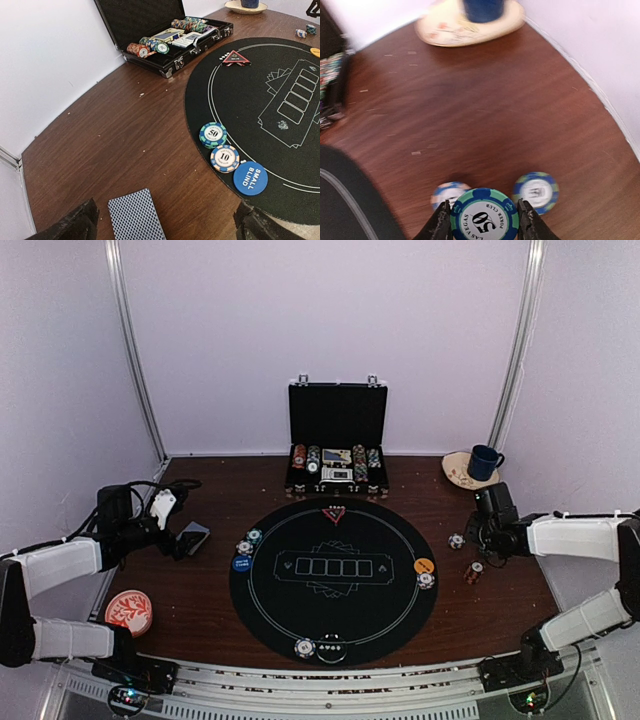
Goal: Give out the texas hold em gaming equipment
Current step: Pick up the poker chip from the pile of poker chips, then place the poker chip in the dealer area.
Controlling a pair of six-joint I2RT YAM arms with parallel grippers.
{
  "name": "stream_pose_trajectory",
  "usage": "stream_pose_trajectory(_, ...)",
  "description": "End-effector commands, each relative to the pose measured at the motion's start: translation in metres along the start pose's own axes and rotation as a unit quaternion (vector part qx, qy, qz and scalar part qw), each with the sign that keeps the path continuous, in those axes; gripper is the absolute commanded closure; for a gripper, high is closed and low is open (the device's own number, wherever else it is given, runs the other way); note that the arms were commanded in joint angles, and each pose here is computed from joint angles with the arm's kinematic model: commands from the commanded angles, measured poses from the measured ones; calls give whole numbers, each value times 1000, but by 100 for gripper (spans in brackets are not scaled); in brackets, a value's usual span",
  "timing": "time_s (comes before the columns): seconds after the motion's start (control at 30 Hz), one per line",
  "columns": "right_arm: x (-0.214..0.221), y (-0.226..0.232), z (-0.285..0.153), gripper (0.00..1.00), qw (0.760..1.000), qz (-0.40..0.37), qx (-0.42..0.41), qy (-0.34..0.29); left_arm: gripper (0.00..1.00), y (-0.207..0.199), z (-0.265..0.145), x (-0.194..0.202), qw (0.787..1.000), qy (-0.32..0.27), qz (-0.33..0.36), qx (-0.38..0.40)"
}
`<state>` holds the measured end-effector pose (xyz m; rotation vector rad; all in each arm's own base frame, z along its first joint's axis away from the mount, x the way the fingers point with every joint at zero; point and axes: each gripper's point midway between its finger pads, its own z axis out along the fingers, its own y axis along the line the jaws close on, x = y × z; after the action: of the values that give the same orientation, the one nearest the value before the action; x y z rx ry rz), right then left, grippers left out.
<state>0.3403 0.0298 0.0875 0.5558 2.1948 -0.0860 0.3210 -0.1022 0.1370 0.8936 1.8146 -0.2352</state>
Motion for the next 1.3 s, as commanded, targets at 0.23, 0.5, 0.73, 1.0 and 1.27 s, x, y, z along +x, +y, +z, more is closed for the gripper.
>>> stream_pose_trajectory(0.23,23,167,-108,64,957,-171,-230,-47,2,4,2,-6,1000,-14,14,-7)
stream_pose_trajectory(0.5,114,276,-187,62,860,-333,-385,-21,2,4,1,-7,1000,-16,16,-8)
stream_pose_trajectory(0.73,212,331,-237,61,776,-434,-457,21,2,4,0,-8,1000,-16,17,-10)
stream_pose_trajectory(1.0,267,344,-264,60,722,-468,-506,62,2,4,-1,-9,1000,-18,17,-9)
stream_pose_trajectory(1.27,304,335,-269,60,684,-499,-524,94,2,4,0,-9,1000,-18,17,-9)
